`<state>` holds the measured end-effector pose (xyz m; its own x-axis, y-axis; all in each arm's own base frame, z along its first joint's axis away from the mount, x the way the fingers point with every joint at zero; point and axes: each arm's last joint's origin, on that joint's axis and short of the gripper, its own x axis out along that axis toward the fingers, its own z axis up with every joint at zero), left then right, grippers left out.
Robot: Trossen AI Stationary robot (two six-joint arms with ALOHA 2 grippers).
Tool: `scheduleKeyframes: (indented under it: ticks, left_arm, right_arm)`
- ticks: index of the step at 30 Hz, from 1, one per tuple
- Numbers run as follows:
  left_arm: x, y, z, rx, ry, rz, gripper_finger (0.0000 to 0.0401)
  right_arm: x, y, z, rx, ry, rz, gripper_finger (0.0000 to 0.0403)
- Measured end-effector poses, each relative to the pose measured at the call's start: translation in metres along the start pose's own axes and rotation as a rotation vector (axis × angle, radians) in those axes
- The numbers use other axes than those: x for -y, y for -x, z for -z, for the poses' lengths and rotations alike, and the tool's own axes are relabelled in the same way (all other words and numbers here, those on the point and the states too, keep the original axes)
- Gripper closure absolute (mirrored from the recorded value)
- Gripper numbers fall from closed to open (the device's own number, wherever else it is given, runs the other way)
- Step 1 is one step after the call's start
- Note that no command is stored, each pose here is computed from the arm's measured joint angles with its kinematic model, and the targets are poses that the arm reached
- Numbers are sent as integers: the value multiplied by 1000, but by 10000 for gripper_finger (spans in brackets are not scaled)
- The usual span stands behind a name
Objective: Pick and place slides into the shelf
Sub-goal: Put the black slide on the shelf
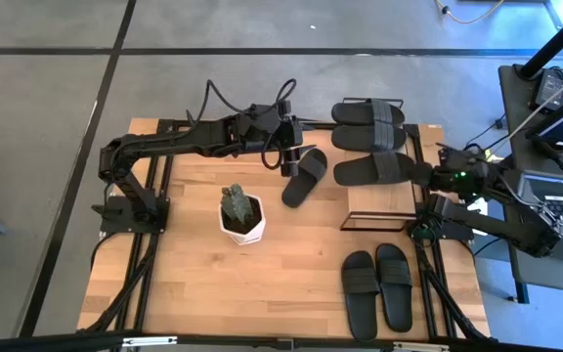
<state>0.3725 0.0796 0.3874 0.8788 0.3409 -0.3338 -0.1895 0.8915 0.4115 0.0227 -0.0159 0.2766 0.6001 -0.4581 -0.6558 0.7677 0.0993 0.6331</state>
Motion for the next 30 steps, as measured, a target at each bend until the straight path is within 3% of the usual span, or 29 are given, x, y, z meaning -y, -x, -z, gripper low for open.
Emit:
scheduleKeyframes:
  ticks: [11,23,30]
  left_arm:
    - [0,0,1,-10,1,4,215]
    - [0,0,1,-10,-1,4,216]
    - [1,0,1,-11,-1,4,216]
  right_arm:
    - [6,-14,1,107,16,94,360]
    - [9,-13,1,121,21,133,359]
    - [10,-13,1,123,28,146,326]
